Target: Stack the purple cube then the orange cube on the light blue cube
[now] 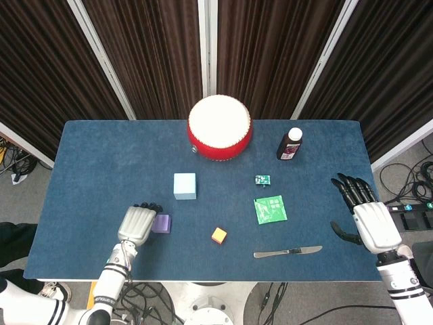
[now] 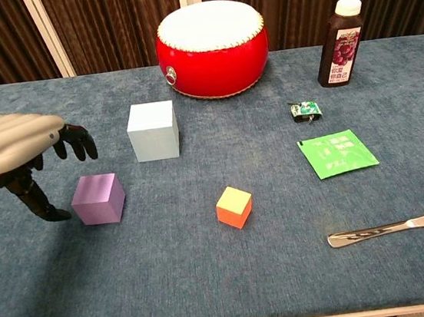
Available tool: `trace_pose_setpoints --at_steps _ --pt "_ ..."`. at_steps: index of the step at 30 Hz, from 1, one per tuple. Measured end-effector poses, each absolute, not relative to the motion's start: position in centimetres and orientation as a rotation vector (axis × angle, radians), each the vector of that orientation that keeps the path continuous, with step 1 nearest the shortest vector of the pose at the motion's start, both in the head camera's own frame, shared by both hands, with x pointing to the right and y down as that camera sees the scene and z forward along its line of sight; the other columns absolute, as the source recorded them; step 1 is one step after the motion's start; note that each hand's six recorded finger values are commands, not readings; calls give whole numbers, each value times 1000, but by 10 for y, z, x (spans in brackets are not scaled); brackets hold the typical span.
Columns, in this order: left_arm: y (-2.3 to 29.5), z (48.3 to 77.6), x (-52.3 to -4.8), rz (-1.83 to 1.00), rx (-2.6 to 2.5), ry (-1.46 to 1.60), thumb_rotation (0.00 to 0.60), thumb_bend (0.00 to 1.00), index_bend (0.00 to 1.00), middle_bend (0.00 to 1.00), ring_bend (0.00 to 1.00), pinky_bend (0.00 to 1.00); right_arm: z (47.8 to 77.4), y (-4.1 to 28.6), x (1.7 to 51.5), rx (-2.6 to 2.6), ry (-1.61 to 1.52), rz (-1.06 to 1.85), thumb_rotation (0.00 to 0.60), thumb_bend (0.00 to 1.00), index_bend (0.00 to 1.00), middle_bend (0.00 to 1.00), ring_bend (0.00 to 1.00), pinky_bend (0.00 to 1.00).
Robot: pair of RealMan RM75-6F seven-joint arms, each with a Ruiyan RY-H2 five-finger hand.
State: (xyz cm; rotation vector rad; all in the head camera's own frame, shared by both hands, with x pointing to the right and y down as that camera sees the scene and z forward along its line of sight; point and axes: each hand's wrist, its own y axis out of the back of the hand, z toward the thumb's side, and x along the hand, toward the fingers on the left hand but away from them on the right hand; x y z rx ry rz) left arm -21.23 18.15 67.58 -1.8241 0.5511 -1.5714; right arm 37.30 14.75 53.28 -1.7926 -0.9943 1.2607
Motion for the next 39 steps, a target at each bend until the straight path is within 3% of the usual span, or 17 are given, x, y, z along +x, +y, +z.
trace_pose_setpoints --at_steps 22,39 --pt "174 704 -206 -1583 -1833 488 600 180 359 400 302 391 533 145 374 -1781 -1005 1270 600 215 0 2 0 0" --pt "176 709 -205 -1575 -1849 503 600 222 396 467 316 412 535 144 374 -1780 -1002 1279 600 215 0 2 0 0"
